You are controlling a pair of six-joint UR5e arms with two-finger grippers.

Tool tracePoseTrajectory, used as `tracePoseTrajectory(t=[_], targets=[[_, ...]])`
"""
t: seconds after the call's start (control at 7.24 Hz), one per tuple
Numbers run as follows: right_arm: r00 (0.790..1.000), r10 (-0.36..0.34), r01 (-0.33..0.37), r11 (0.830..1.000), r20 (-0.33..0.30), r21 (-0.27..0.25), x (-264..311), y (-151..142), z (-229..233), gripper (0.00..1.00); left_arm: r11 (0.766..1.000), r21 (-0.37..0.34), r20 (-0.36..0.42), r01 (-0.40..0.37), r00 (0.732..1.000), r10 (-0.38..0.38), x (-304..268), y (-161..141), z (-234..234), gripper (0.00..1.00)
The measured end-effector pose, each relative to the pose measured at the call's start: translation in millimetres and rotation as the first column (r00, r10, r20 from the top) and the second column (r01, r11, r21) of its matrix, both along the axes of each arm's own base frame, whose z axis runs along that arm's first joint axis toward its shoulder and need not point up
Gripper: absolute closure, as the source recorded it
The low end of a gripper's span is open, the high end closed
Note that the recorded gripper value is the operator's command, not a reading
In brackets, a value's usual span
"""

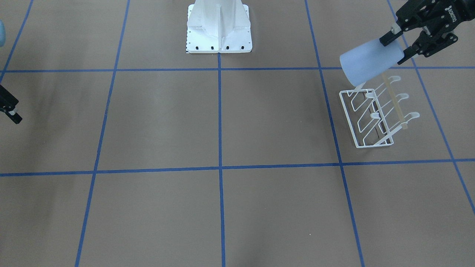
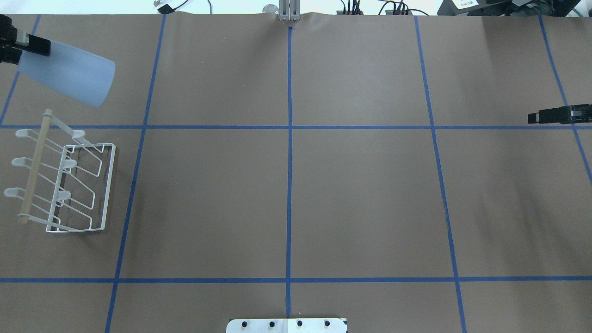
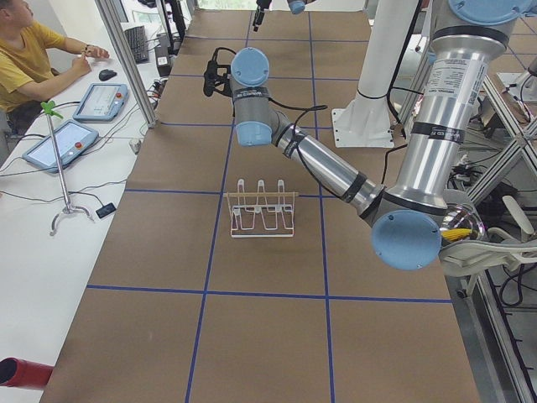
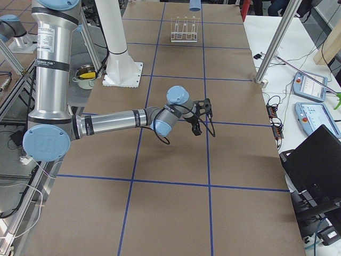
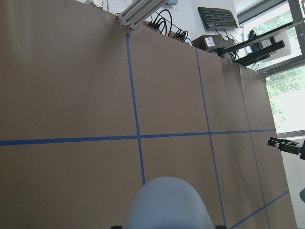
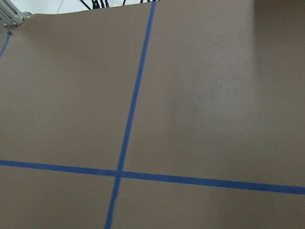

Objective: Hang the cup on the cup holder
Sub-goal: 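Carry the cup with the left gripper above the rack while the right arm withdraws, then lower the cup with the left gripper onto a rack hook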

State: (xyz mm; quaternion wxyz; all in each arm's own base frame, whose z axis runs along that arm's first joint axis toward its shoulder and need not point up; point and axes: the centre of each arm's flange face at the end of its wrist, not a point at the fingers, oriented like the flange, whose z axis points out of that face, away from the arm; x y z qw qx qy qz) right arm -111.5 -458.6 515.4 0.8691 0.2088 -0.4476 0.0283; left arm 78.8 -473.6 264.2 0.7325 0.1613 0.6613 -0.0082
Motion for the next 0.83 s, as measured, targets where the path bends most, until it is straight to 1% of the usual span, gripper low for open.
tracePoseTrajectory(t=[0.28,0.41,0.55,0.69,0.83], targets=[[1.0,-0.01,0.01,1.0,-0.013,-0.001,7,4,8,0.0,0.993,0.11,0.111,0.053,0.992,-0.065,-1,-16,12,1.0],[1.0,-0.02,0.02,1.0,-0.001,-0.016,12,5,10,0.0,0.985,0.161,0.182,0.067,0.979,-0.097,-2,-25,20,1.0],[0.999,-0.039,0.04,0.998,0.021,-0.049,22,6,13,0.0,0.979,0.197,0.264,0.061,0.958,-0.113,-1,-31,28,1.0],[0.998,-0.061,0.063,0.994,0.031,-0.085,31,9,19,0.0,0.978,0.208,0.354,0.032,0.929,-0.106,-1,-32,31,1.0],[0.997,-0.08,0.081,0.99,0.015,-0.114,39,13,30,0.0,0.981,0.193,0.443,-0.005,0.893,-0.082,0,-25,27,1.0]])
